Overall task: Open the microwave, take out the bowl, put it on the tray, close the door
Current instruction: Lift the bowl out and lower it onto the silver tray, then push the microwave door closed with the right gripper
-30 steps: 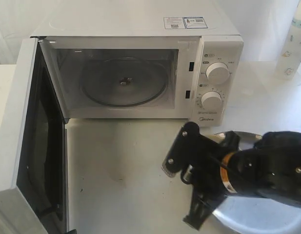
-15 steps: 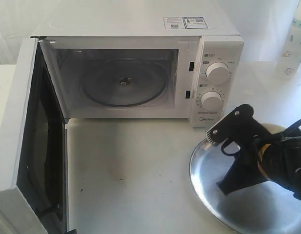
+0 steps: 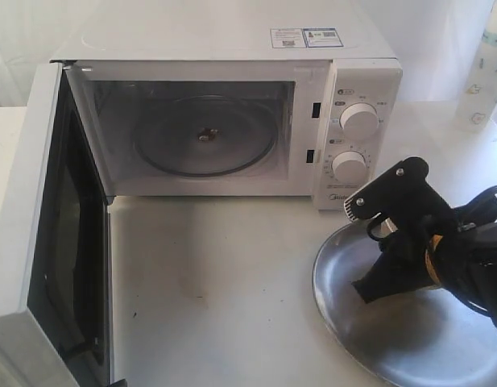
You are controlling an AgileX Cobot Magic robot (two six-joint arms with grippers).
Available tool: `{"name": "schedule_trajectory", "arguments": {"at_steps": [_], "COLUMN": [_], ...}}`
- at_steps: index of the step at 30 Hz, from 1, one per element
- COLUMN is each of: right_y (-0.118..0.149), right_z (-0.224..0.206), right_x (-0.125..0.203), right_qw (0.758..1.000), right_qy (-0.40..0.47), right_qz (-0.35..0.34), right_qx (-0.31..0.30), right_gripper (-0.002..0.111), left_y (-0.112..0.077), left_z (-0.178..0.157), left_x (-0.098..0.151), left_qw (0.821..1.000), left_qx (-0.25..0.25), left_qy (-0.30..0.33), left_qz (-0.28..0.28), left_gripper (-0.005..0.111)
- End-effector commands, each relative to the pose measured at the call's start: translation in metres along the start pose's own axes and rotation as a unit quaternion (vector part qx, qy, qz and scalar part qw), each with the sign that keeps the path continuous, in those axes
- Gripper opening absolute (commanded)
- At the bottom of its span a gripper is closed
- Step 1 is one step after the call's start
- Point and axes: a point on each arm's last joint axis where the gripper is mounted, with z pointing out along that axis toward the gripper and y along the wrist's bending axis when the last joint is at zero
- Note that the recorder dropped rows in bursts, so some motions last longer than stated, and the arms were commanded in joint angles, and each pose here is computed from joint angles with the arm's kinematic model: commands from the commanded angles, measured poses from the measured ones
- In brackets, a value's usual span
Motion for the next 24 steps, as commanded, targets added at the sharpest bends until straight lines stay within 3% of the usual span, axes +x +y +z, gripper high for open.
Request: {"name": "schedule_trajectory", "arguments": {"at_steps": [1, 4, 7, 9, 11, 12, 15, 18, 22, 24], "right_y": [-0.003, 0.003, 0.023, 0.040, 0.047, 0.045, 0.038, 0.051, 0.089, 0.119], "right_z": [-0.001, -0.002, -0.015, -0.035, -0.060, -0.070, -0.097, -0.128, -0.159, -0.163], "right_x": [-0.001, -0.006, -0.020, -0.037, -0.063, -0.079, -0.128, -0.167, -0.214, -0.232], "right_qw": [1.000, 0.999, 0.984, 0.948, 0.905, 0.897, 0.879, 0.846, 0.808, 0.800], "right_qy": [-0.011, -0.039, -0.078, -0.126, -0.191, -0.219, -0.281, -0.349, -0.402, -0.412], "right_qz": [0.002, -0.007, -0.010, -0.048, -0.071, -0.039, 0.089, 0.061, 0.017, -0.006], "right_qx": [0.012, -0.024, -0.161, -0.288, -0.373, -0.381, -0.374, -0.398, -0.430, -0.436], "right_gripper": [0.043, 0.045, 0.037, 0.027, 0.011, 0.000, 0.000, 0.000, 0.000, 0.000], "left_y": [0.000, 0.000, 0.000, 0.000, 0.000, 0.000, 0.000, 0.000, 0.000, 0.000], "left_z": [0.000, 0.000, 0.000, 0.000, 0.000, 0.000, 0.000, 0.000, 0.000, 0.000], "left_x": [-0.002, -0.002, -0.002, -0.002, -0.002, -0.002, -0.002, -0.002, -0.002, -0.002], "left_qw": [1.000, 1.000, 1.000, 1.000, 1.000, 1.000, 1.000, 1.000, 1.000, 1.000], "left_qx": [0.002, 0.002, 0.002, 0.002, 0.002, 0.002, 0.002, 0.002, 0.002, 0.002], "left_qy": [-0.005, -0.005, -0.005, -0.005, -0.005, -0.005, -0.005, -0.005, -0.005, -0.005], "left_qz": [-0.004, -0.004, -0.004, -0.004, -0.004, -0.004, -0.004, -0.004, -0.004, -0.004], "left_gripper": [0.000, 0.000, 0.000, 0.000, 0.000, 0.000, 0.000, 0.000, 0.000, 0.000]}}
